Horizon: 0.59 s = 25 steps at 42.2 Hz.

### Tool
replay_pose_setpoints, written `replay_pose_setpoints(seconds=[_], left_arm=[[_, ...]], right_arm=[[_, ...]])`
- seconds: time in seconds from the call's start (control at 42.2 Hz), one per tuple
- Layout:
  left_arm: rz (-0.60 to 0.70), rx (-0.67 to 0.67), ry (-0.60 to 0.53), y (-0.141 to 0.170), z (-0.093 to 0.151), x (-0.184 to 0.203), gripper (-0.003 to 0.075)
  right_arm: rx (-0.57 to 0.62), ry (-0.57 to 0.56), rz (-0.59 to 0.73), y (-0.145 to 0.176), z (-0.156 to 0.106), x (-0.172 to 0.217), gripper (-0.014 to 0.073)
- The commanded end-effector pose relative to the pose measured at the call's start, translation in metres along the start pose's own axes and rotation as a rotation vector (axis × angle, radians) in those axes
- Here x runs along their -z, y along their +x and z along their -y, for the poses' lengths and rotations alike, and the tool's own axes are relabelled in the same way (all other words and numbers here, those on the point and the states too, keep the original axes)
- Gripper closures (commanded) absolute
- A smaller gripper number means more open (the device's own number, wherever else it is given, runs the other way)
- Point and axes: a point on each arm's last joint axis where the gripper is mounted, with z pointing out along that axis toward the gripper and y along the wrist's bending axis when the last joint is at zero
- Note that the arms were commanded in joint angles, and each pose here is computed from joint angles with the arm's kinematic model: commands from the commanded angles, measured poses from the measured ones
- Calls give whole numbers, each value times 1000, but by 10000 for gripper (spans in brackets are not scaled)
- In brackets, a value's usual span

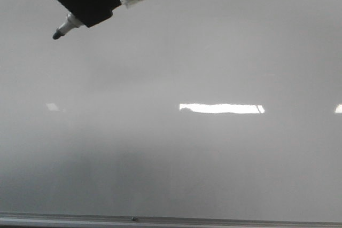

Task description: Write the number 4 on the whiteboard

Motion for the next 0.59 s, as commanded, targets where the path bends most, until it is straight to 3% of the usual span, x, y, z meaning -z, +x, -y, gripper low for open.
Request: replay_pose_setpoints(seconds=[0.0, 0.095, 0.142, 0.261, 0.403, 0.474, 0.569], left_arm=[[93, 12, -52, -10, -1, 18, 539], [91, 31, -67, -8, -2, 21, 269], [95, 78, -97, -3, -6, 28, 218], [135, 249, -199, 20, -12, 60, 228], [198, 490, -347, 58, -7, 93, 228], [249, 613, -422, 72, -4, 101, 228], [281, 643, -478, 81, 0, 108, 228]], right_arm=[[11, 53, 98, -14, 2, 18, 667], [10, 55, 95, -14, 2, 19, 664], [11, 71, 76, -12, 2, 22, 664], [-103, 189, -33, 1, 12, 44, 664], [-572, 364, -46, 31, 29, 79, 664], [-696, 455, 46, 50, 28, 90, 664], [-762, 480, 251, 72, 2, 91, 664]])
